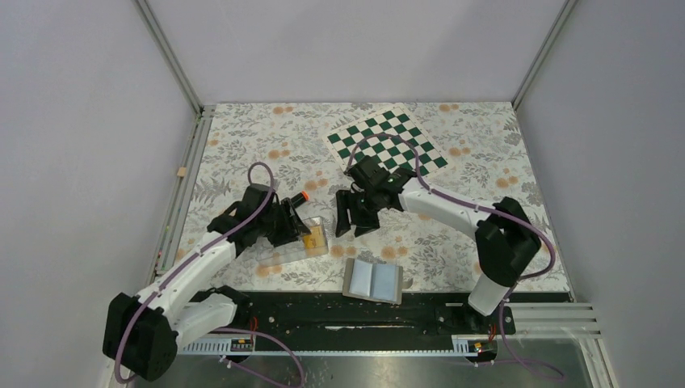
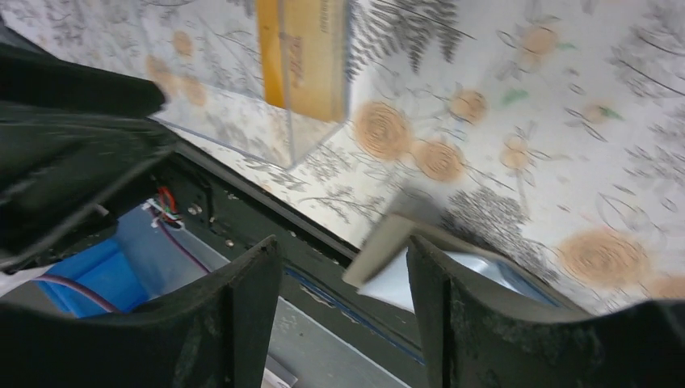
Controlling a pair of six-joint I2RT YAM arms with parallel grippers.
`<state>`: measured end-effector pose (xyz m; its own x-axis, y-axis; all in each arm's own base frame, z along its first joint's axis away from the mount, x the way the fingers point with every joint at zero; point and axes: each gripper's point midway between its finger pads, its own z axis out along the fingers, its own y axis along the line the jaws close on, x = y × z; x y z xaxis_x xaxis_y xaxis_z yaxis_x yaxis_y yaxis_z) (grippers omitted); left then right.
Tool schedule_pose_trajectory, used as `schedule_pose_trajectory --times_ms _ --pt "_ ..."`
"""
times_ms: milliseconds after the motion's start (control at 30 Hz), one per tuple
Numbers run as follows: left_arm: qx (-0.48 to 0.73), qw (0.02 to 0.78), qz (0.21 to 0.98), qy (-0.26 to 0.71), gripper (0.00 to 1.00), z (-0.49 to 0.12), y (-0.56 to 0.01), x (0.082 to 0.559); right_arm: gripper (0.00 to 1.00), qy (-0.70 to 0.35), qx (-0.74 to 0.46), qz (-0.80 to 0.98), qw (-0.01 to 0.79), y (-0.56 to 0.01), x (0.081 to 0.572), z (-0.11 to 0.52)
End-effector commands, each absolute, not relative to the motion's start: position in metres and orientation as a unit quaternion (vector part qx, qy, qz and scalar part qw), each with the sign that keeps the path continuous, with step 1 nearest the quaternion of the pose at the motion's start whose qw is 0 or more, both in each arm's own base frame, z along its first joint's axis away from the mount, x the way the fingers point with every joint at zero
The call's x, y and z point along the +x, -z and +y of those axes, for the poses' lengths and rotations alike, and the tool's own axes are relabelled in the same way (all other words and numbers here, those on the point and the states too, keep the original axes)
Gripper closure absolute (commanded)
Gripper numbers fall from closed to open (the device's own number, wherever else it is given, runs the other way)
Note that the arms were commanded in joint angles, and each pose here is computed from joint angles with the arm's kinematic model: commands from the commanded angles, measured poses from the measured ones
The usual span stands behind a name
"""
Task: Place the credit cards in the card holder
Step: Pick up the credit card from the storage box.
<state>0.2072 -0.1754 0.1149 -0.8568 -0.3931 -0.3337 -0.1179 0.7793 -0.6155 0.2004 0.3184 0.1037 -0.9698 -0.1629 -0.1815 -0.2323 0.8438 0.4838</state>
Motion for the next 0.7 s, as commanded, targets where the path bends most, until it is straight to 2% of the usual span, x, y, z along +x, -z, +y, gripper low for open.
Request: schedule_pose_trajectory --times_ms 0,267,467,667 --pt "-0.129 0.186 0.948 0.226 0.55 -0.155 -0.088 0.198 0.37 -0.319 -0.118 0.939 0.053 -0.114 0.202 0.362" --pt "-0.138 0.160 0.956 0.203 0.61 -0.159 -0.055 0.209 0.46 -0.335 -0.119 0.934 0.025 -0.086 0.198 0.392" --pt "-0.146 0.157 0.962 0.168 0.63 -0.152 -0.037 0.214 0.67 -0.340 -0.118 0.933 0.005 -0.072 0.196 0.401" --pt "-0.140 0.149 0.967 0.151 0.66 -0.157 -0.023 0.217 0.78 -0.351 -0.118 0.929 0.001 -0.074 0.194 0.405"
